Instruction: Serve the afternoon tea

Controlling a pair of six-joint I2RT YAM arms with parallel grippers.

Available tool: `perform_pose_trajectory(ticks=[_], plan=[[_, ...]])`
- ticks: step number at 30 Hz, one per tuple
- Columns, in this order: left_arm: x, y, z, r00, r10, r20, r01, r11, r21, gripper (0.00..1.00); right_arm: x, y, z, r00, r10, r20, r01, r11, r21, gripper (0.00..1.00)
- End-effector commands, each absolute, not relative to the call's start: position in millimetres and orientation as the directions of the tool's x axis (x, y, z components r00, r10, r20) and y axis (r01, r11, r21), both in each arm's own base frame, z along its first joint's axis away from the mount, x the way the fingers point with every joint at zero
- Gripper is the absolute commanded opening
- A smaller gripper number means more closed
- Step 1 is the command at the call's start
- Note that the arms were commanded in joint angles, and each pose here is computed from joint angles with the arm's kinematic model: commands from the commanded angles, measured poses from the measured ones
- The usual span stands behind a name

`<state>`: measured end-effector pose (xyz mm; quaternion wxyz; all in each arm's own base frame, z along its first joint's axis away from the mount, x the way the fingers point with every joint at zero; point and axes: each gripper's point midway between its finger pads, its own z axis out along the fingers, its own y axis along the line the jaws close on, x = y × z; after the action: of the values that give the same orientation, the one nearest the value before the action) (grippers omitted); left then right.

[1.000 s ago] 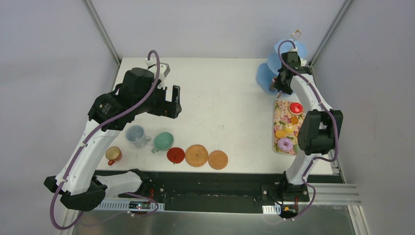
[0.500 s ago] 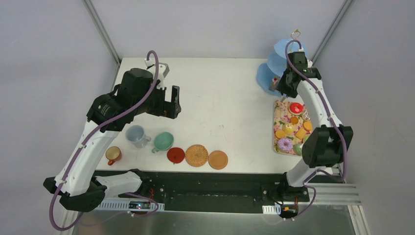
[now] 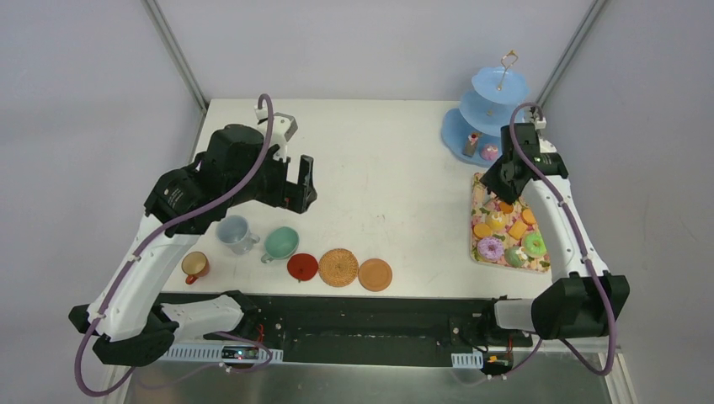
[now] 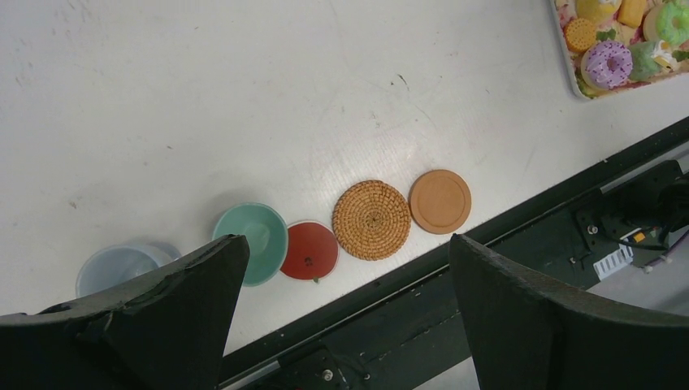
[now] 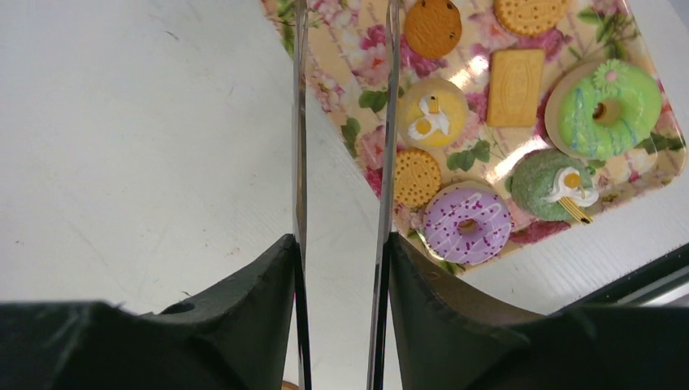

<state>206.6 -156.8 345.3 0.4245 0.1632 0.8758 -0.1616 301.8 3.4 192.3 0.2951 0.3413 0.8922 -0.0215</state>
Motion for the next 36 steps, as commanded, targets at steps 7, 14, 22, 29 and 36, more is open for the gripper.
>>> perform_pose_trajectory(ticks=[7,14,22,29,36], plan=[[192,-152,359,-0.541,0.132,-0.831,0.458,0.874,-0.159,1.00,299,-13,170,-0.455,0.684,-0.570,0.756,0.635,0.158,0.47],[188,-152,355,-0.540,0.152,-0.828,0.469,0.871,-0.145,1.00,311,-14,153,-0.419,0.692,-0.588,0.768,0.616,0.176,0.49],[188,-153,352,-0.532,0.178,-0.828,0.478,0.870,-0.120,1.00,323,-10,143,-0.417,0.678,-0.605,0.751,0.632,0.190,0.54],[188,-153,352,-0.526,0.195,-0.827,0.483,0.869,-0.102,1.00,328,-15,129,-0.407,0.679,-0.611,0.781,0.605,0.152,0.55],[188,-152,350,-0.524,0.205,-0.827,0.484,0.871,-0.091,1.00,333,-19,123,-0.410,0.664,-0.625,0.787,0.604,0.125,0.57]])
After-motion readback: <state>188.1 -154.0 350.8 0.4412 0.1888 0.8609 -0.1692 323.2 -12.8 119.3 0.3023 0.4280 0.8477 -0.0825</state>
